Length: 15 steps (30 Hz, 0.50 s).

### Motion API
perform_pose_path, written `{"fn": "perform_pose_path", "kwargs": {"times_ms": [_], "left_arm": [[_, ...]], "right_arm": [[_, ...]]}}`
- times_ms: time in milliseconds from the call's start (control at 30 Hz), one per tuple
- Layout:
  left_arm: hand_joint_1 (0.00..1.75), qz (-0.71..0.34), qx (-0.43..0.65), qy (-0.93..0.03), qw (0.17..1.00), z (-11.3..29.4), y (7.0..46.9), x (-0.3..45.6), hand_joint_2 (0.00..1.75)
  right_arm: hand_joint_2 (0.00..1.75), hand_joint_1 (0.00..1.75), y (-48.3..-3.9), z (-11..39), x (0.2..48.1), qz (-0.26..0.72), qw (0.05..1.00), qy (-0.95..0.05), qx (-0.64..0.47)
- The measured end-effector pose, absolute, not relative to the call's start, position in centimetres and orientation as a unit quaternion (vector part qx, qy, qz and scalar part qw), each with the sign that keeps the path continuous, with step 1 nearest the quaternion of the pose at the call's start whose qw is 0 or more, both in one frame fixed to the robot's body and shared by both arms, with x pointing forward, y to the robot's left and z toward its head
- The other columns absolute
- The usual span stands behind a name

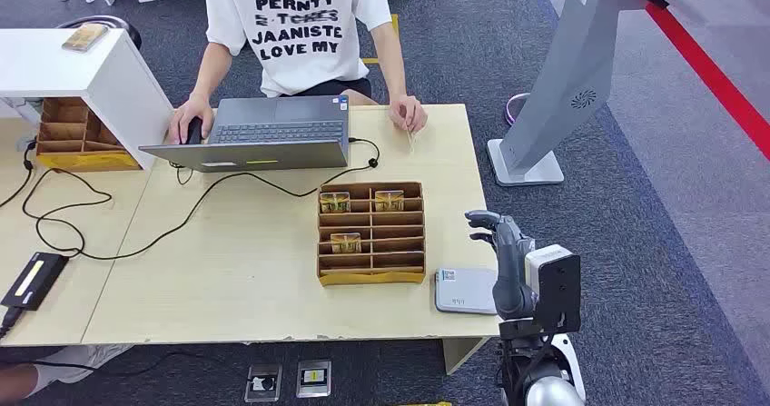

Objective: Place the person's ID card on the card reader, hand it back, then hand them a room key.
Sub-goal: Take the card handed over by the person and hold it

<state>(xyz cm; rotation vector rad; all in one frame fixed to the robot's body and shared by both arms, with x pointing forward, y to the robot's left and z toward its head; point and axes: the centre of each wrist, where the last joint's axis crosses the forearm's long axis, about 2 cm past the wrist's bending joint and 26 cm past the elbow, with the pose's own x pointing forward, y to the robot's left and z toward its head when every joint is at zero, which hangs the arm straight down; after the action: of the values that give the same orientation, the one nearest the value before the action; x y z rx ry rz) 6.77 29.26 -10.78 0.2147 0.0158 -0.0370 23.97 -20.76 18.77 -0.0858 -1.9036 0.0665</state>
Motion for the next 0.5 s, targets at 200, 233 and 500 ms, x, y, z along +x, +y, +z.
{"fn": "perform_pose_path", "kwargs": {"times_ms": [200, 233, 500], "left_arm": [[0.00, -0.017, 0.108, 0.009, 0.994, -10.8, 29.3, 6.8, 0.00], [0.00, -0.015, 0.109, 0.010, 0.994, -10.8, 29.2, 6.8, 0.00], [0.00, 0.045, 0.123, 0.032, 0.991, -10.7, 28.3, 6.8, 0.00]], "right_arm": [[0.00, 1.55, -20.7, 18.8, 24.0, 0.029, 0.579, -0.814, -0.034], [0.00, 1.44, -20.6, 18.9, 24.1, 0.030, 0.579, -0.814, -0.031], [0.00, 0.00, -17.6, 20.6, 25.8, 0.069, 0.559, -0.824, 0.052]]}}
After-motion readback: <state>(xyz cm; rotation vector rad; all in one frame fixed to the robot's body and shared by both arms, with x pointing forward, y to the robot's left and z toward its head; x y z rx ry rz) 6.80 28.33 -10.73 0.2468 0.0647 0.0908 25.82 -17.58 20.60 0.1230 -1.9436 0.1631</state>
